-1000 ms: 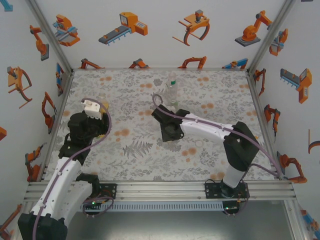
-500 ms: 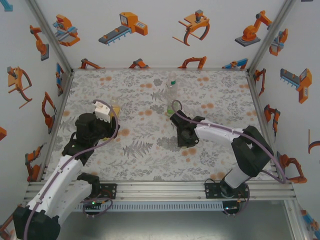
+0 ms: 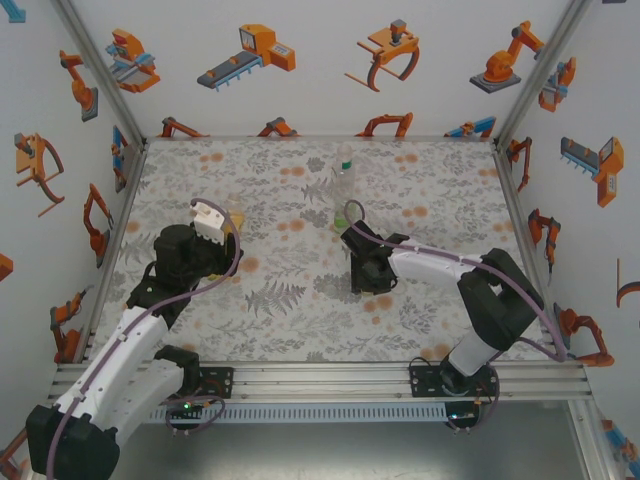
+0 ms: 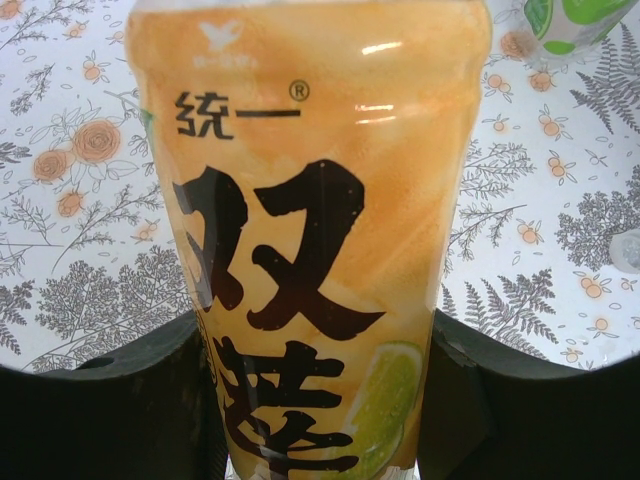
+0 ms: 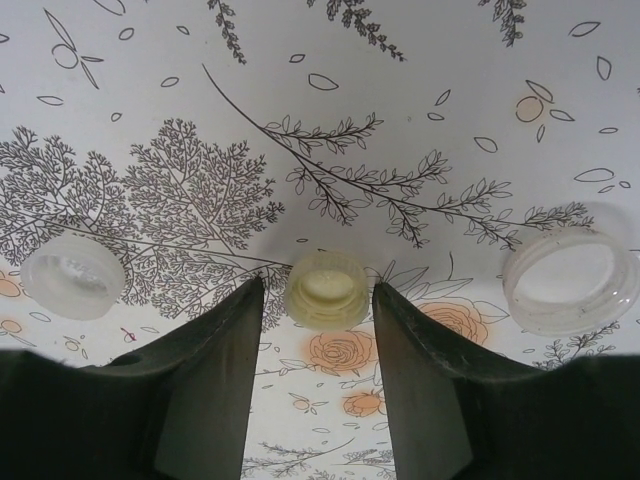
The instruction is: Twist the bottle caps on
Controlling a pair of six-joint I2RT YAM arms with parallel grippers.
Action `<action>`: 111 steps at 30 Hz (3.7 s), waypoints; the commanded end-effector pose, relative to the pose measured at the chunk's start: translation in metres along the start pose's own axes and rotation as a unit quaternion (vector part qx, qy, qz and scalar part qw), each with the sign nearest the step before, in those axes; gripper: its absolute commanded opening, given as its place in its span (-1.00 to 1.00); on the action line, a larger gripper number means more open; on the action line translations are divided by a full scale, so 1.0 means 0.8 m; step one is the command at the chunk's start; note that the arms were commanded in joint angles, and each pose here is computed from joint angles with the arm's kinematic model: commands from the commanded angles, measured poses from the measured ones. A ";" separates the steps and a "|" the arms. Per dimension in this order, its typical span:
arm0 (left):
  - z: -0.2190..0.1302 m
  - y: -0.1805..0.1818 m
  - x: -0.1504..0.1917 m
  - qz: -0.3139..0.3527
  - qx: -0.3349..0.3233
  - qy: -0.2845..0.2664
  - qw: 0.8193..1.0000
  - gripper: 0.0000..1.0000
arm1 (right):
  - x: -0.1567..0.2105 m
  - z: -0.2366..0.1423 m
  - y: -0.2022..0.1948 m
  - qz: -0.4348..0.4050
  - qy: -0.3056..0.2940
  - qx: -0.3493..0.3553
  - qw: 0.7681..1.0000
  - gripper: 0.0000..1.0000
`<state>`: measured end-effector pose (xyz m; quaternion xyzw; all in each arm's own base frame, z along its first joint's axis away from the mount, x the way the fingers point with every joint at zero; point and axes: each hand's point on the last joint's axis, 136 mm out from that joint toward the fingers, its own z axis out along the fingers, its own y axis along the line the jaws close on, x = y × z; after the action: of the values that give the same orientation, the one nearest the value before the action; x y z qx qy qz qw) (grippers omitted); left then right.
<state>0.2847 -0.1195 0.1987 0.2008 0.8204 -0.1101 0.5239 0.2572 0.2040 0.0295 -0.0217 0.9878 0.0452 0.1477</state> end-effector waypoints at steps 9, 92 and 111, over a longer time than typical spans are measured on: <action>-0.005 0.001 -0.017 0.016 -0.003 -0.024 1.000 -0.96 | -0.023 -0.035 0.003 0.006 -0.026 -0.001 1.000 -0.06; -0.009 0.008 -0.014 0.015 -0.020 -0.021 0.999 -0.95 | -0.002 0.010 -0.040 0.163 0.009 -0.073 0.984 -0.21; -0.010 0.009 -0.015 0.017 -0.022 -0.021 0.999 -0.95 | -0.015 0.009 0.012 0.030 0.025 0.014 0.999 -0.06</action>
<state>0.2861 -0.1124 0.2031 0.1939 0.8181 -0.0903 0.5339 0.2813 0.2275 0.0309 0.0299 0.9865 0.0884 0.1342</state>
